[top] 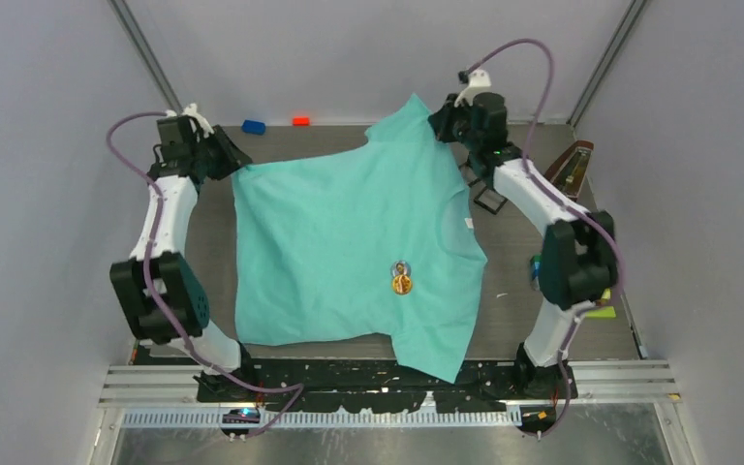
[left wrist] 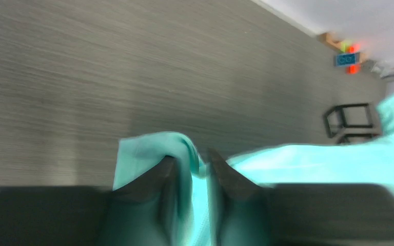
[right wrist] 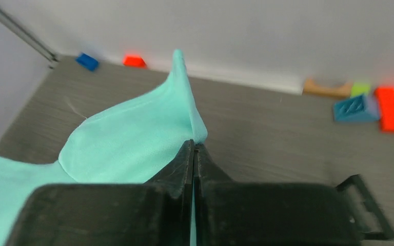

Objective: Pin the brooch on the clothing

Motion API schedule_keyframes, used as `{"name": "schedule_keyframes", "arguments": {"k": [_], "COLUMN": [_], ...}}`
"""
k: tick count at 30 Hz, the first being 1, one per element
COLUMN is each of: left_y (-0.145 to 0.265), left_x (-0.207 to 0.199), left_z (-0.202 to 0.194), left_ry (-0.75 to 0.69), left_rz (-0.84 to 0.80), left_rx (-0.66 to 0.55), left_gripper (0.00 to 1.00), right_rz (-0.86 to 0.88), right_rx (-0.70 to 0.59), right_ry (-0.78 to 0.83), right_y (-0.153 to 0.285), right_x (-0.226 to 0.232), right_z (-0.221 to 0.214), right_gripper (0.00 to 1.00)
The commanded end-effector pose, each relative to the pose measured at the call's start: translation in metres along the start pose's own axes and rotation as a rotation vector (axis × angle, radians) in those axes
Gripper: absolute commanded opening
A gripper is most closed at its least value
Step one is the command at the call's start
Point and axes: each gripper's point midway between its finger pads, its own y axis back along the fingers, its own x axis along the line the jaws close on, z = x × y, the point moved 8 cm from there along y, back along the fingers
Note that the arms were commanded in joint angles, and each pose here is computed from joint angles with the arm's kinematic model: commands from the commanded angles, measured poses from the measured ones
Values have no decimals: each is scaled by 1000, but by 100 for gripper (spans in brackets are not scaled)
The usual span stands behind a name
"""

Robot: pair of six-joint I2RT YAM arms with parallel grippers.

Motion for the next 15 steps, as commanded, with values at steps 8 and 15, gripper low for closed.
{"name": "schedule_keyframes", "arguments": {"k": [8,15], "left_y": [-110,-84], "left_x": [57,52], "left_z": [-12,-18], "left_ry": [40,44], "left_rz": [51,87], "left_rx": [38,19], "left_gripper": [95,99], "right_rz": [6,-45], "right_rx": [254,290], "right_ry": [-110,-160], "right_y": [-134,-102], "right_x": [-41,-38], "right_z": [-120,-105], "right_gripper": [92,95]}}
